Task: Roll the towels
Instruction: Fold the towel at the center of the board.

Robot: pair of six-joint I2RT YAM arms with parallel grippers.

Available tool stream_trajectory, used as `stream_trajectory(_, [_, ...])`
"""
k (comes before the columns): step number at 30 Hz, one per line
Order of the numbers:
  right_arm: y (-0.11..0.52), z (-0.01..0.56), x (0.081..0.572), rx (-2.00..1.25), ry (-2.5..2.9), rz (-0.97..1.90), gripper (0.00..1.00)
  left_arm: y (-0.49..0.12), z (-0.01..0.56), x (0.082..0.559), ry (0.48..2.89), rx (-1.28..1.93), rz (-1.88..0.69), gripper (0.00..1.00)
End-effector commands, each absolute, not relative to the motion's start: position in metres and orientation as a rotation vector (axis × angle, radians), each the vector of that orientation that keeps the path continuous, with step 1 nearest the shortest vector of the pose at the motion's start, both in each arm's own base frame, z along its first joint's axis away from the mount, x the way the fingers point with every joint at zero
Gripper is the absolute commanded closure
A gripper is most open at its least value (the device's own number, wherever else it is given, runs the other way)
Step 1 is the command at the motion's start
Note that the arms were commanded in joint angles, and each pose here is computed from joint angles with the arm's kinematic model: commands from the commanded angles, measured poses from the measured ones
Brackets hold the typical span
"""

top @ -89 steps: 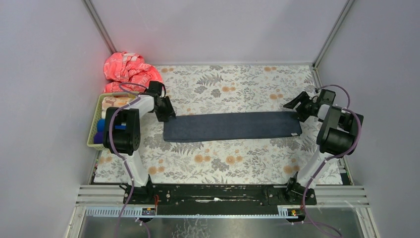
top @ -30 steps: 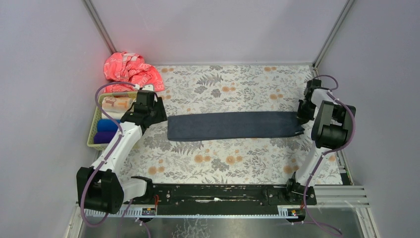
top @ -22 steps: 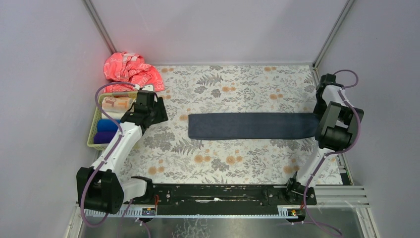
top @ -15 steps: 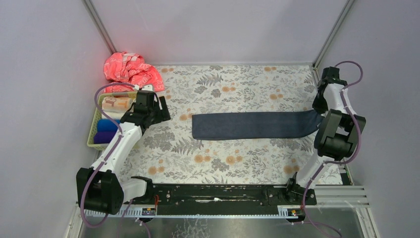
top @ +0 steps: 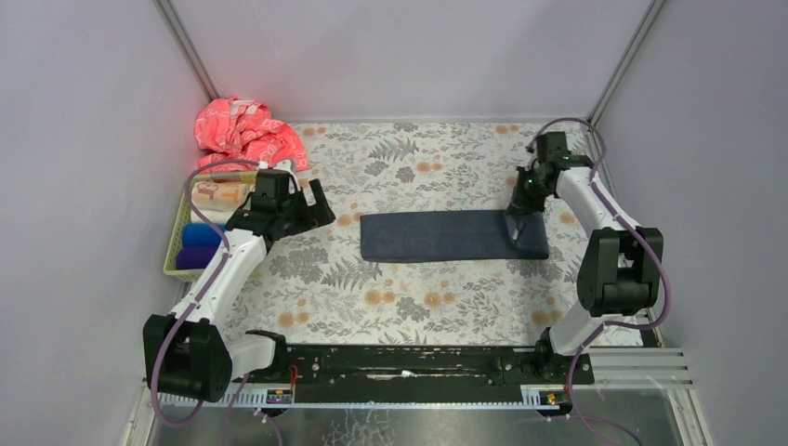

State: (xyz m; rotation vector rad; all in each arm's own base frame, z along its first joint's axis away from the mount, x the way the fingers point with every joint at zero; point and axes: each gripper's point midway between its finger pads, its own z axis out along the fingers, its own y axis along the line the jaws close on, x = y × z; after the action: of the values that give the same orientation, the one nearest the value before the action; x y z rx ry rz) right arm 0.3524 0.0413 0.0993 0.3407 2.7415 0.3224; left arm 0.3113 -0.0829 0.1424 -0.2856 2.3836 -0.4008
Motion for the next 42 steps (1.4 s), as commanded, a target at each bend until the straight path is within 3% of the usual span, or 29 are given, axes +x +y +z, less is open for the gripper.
stream_trajectory(1, [0.119,0.139,0.353,0.205,2.644,0.617,1.0,-0.095,0.156,0.318,2.325,-0.314,-0.513,0.0])
stream_trajectory(19, [0.299,0.142,0.348,0.004,2.654,0.871,1.0,-0.139,0.135,0.311,2.368,-0.328,-0.836,0.0])
stream_trajectory(42, [0.386,0.124,0.343,-0.046,2.685,1.001,1.0,-0.144,0.113,0.31,2.424,-0.321,-0.846,0.0])
